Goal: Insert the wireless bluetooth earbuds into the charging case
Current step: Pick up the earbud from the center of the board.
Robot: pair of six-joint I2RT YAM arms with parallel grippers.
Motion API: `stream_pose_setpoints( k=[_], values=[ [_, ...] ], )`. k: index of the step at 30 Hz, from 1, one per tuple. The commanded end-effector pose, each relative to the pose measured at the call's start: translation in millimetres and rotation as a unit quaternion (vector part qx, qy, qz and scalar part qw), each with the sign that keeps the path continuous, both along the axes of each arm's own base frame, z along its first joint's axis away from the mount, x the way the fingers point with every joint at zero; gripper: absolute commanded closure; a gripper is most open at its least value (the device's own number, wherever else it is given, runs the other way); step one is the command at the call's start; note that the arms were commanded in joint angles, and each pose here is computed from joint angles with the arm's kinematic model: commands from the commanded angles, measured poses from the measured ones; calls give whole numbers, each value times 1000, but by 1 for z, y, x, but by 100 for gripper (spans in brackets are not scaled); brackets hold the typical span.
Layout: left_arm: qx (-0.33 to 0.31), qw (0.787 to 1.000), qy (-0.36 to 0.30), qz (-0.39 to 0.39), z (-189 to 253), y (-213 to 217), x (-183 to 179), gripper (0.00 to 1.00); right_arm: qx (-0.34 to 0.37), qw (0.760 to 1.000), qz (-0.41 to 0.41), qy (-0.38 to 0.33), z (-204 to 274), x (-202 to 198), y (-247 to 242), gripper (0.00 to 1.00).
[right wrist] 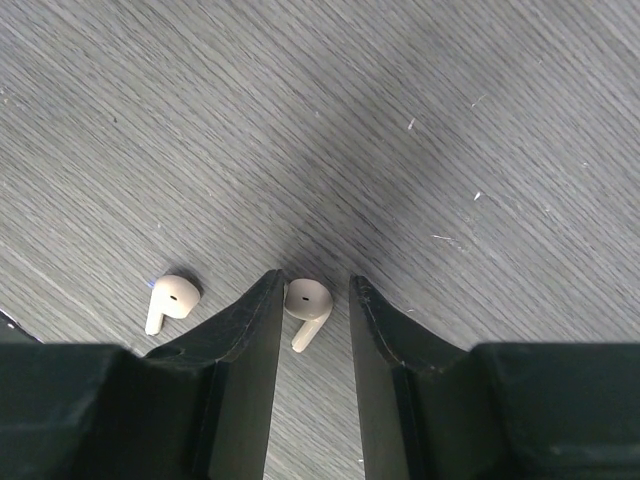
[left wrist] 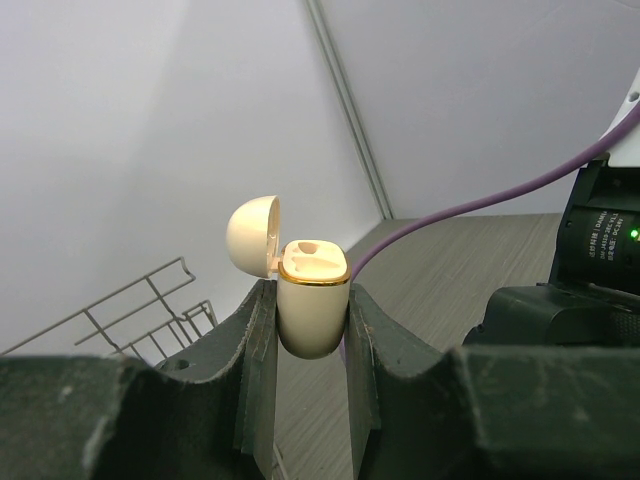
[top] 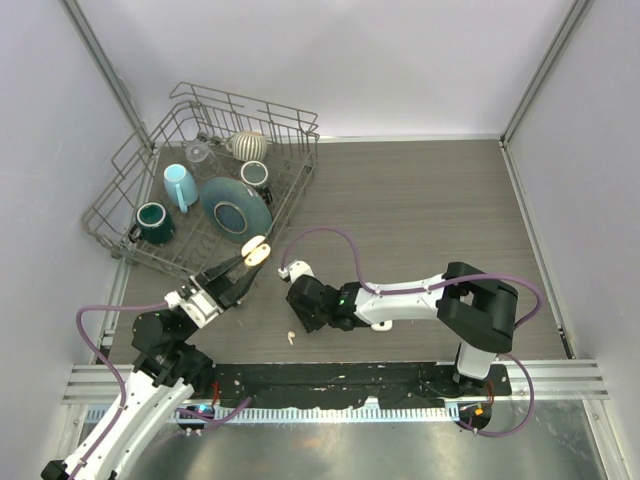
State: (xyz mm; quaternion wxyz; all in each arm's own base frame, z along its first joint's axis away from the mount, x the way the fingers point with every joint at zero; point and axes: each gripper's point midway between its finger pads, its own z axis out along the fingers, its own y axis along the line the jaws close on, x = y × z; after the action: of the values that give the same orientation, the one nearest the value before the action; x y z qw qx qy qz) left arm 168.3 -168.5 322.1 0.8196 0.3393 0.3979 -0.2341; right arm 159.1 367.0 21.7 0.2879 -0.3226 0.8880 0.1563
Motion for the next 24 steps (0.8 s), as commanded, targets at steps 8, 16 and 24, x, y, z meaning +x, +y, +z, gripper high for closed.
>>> stream_pose_setpoints(
  k=[8, 16, 24],
  values=[
    [-16, 1000, -24, 7, 19, 5, -5, 100, -13, 1000, 0, -13, 6, 4, 6, 60],
    [-16, 999, -26, 8, 20, 6, -5, 100, -31, 999, 0, -13, 1, 4, 5, 60],
    [-16, 1000, -23, 9, 19, 6, -5, 100, -42, 999, 1, -14, 1, 3, 2, 60]
  ],
)
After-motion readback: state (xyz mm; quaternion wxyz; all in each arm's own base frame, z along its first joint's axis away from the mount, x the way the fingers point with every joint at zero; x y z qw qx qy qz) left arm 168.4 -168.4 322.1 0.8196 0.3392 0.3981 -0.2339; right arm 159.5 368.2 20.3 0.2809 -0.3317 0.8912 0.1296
